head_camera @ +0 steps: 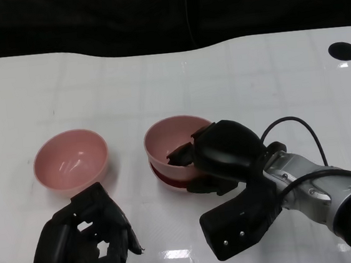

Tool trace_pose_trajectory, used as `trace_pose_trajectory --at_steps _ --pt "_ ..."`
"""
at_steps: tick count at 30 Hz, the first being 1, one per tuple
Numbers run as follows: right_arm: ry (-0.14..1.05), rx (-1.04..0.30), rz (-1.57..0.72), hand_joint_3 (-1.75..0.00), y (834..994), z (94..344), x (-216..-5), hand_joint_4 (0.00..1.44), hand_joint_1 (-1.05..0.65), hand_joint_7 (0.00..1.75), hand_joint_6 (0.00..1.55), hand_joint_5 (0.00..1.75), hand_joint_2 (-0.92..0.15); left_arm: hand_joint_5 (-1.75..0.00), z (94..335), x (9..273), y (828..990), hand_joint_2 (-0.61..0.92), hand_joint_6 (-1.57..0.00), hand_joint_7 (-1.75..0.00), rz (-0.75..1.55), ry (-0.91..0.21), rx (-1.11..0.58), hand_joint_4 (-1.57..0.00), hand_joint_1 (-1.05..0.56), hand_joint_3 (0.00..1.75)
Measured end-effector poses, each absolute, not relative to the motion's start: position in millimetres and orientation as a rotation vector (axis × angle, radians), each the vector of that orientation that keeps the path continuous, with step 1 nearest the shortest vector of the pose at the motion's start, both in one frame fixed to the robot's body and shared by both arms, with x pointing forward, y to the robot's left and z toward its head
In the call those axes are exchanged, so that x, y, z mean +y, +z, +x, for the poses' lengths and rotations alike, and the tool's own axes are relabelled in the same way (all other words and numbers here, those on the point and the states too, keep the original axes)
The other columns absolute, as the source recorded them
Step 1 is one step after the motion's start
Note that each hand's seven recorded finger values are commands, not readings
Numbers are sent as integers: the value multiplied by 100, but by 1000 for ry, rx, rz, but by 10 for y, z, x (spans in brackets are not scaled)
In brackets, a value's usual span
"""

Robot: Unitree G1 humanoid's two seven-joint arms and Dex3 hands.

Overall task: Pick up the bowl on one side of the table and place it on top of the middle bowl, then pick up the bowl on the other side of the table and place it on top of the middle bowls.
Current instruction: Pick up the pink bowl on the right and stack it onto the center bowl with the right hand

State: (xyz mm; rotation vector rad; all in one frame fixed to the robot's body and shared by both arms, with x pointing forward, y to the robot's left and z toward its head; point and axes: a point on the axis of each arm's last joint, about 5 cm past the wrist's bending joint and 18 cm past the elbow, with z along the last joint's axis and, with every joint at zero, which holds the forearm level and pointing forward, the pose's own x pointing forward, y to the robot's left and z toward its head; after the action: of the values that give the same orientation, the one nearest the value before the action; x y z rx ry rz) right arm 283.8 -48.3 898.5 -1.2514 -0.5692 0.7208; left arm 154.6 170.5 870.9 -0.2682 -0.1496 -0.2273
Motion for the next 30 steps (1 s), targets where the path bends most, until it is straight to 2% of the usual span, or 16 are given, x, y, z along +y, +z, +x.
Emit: trace_pose_trajectory --at_steps 3,7,12,19,23,30 --pt "732 -565 -1260 -43 8995 2830 -483 57 -62 2 66 32 -92 -171 1546 1702 8709 38 -79 -154 -269 -227 -149 -81 -8 148" --pt "724 -596 -1233 -44 9043 2790 -508 47 -67 0 57 27 -92 -171 1547 1703 8709 37 -79 -153 -269 -227 -149 -81 -9 150" --pt "687 -672 -1176 -48 9218 2730 -538 39 -71 0 50 24 -92 -170 1549 1706 8711 38 -80 -152 -268 -227 -150 -81 -9 149" --pt "644 -688 -1186 -58 9419 2654 -633 22 -80 0 33 18 -92 -170 1555 1716 8709 38 -80 -152 -262 -224 -151 -82 -9 148" --pt "612 -698 -1179 -58 9483 2612 -691 20 -81 0 29 18 -92 -170 1555 1716 8709 39 -81 -150 -262 -224 -151 -83 -9 148" --pt "581 -695 -1141 -55 9499 2542 -787 18 -80 0 27 21 -92 -169 1555 1716 8709 39 -82 -149 -264 -224 -151 -84 -8 147"
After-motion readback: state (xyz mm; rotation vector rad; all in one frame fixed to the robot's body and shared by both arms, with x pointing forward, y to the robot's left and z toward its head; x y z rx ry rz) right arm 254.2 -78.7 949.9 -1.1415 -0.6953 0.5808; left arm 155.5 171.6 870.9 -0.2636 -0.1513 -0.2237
